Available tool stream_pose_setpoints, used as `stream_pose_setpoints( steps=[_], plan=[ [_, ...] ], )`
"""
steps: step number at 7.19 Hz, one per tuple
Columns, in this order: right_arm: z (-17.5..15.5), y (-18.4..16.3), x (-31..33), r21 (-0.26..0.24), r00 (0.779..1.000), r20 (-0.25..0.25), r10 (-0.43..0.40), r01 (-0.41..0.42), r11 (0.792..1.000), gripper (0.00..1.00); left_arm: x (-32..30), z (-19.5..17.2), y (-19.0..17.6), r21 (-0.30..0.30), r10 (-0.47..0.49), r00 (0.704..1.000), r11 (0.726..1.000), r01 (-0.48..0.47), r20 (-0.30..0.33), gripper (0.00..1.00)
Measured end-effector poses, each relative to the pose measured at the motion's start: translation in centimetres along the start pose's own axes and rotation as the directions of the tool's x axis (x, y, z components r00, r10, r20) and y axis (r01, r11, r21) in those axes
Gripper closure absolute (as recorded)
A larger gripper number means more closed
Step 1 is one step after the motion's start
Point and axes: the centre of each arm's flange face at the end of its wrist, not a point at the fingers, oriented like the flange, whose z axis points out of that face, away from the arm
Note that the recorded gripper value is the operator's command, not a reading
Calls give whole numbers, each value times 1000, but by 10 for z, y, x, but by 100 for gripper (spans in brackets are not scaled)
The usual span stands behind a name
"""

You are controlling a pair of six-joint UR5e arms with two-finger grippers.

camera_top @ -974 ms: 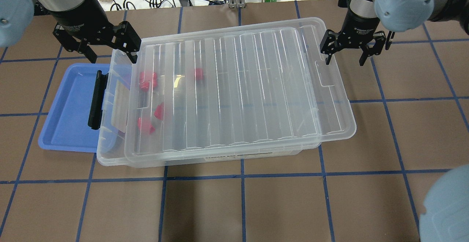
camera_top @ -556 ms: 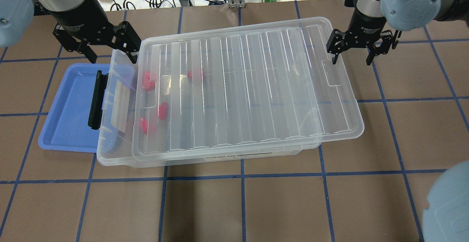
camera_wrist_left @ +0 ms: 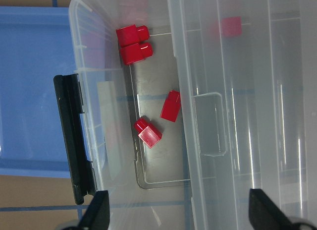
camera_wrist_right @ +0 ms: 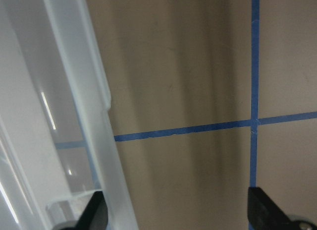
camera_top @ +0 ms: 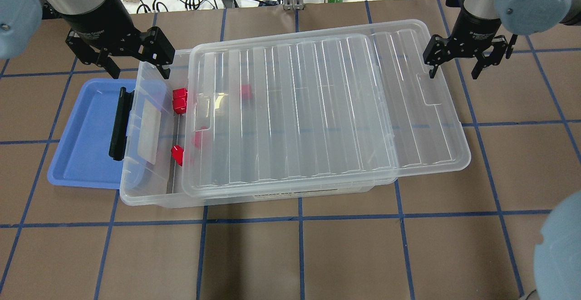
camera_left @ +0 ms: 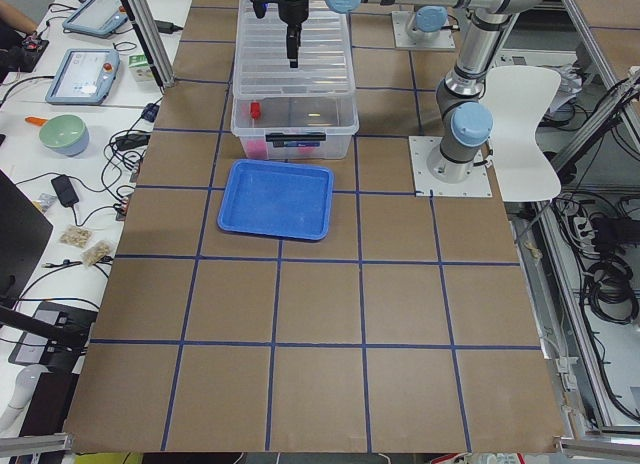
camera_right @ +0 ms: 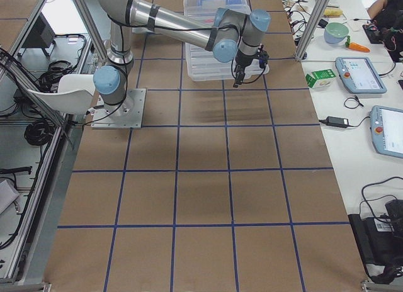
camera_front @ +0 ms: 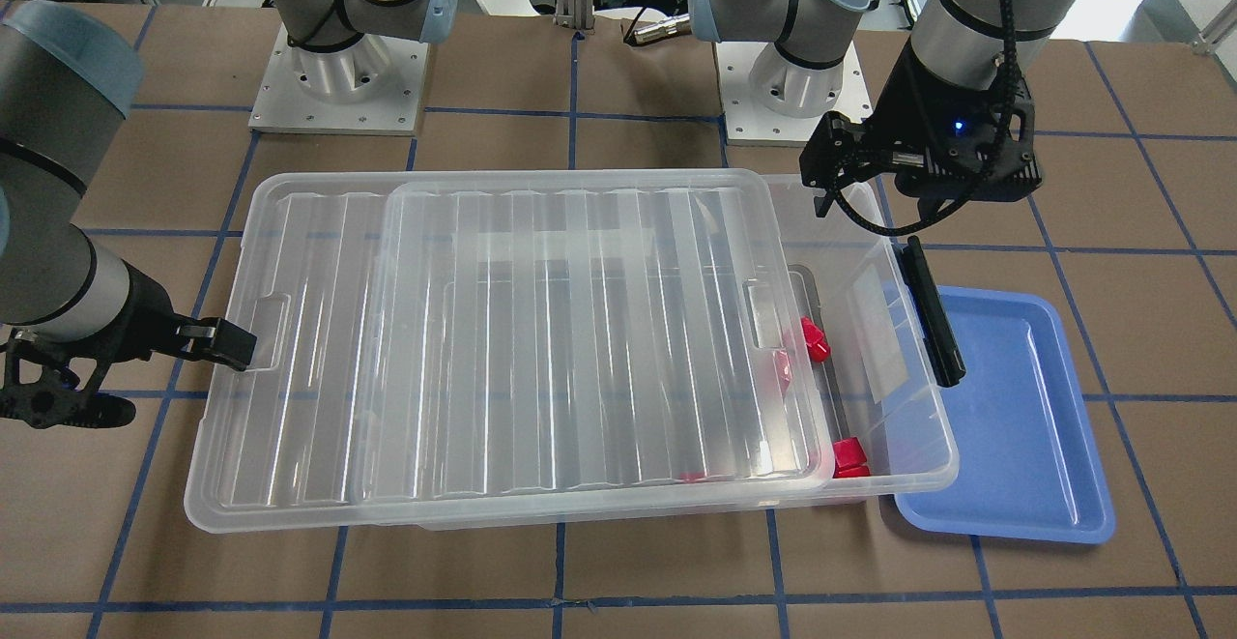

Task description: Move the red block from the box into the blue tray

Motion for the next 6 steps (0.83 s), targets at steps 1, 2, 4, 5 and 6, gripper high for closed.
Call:
stream_pose_setpoints(
  steps=[1, 2, 4, 5, 6],
  plan=[
    [0, -1, 6, 0, 1000, 1, -12, 12, 1000, 0, 0, 0, 0, 0, 0, 1000, 1000, 0, 0, 0],
    [1, -1, 13, 0, 1000, 2, -21, 21, 1000, 0, 0, 0, 0, 0, 0, 1000, 1000, 0, 0, 0],
    [2, -3, 36, -4, 1000, 9, -2, 2, 1000, 0, 0, 0, 0, 1, 0, 1000, 1000, 0, 0, 0],
    [2, -3, 44, -3, 1000, 10, -11, 12, 1000, 0, 0, 0, -1, 1, 0, 1000, 1000, 0, 0, 0],
    [1, -4, 50, -1, 999, 10, -32, 32, 999, 0, 0, 0, 0, 0, 0, 1000, 1000, 0, 0, 0]
  ],
)
